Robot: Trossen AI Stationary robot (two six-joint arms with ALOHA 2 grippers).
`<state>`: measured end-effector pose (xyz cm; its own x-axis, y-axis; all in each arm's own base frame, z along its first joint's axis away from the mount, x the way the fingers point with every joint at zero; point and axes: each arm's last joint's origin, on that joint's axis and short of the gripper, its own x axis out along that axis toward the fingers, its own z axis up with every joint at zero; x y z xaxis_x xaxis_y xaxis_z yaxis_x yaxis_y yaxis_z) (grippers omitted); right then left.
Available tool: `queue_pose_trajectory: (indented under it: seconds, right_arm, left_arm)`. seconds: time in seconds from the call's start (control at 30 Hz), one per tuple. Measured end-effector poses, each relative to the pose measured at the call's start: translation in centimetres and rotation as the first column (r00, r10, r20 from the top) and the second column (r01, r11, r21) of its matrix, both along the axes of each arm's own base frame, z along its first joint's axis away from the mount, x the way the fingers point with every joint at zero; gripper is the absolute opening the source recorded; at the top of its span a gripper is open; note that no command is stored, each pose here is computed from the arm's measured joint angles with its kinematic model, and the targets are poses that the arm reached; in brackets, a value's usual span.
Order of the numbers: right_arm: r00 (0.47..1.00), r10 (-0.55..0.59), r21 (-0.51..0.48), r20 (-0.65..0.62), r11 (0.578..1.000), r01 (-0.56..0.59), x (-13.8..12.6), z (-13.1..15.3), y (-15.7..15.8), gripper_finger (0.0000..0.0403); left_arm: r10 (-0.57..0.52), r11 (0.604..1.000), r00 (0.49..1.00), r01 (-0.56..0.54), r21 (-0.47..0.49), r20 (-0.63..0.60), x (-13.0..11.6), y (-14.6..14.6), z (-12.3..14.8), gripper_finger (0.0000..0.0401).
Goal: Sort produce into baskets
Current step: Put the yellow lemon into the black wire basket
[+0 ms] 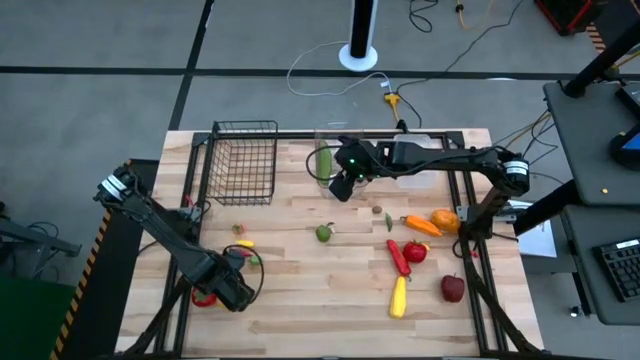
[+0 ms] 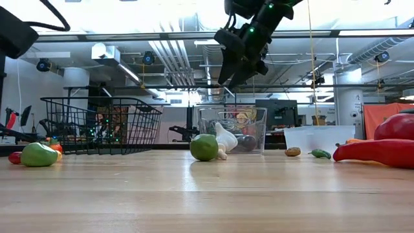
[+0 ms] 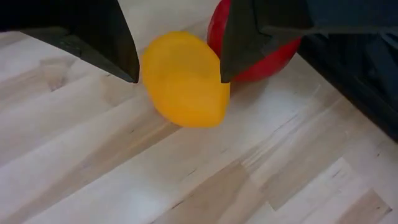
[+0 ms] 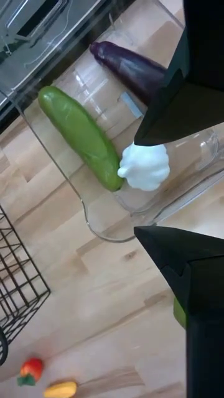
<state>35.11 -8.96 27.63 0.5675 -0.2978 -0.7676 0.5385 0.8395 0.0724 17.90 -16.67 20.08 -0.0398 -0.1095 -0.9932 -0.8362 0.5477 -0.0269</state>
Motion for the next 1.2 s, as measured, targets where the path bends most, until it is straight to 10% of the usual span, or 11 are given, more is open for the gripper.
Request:
queue_pose_trajectory:
  seconds: [1.2]
  right_arm:
    - [1.0,0.001,-0.001,0.005,1.0,-0.001,0.1,0.0,0.1,0.0215]
  left_arm:
    - [0.003,0.999,0.999,-0.001,0.045,-0.033,0.9,-1.3,-2.6,0.0265]
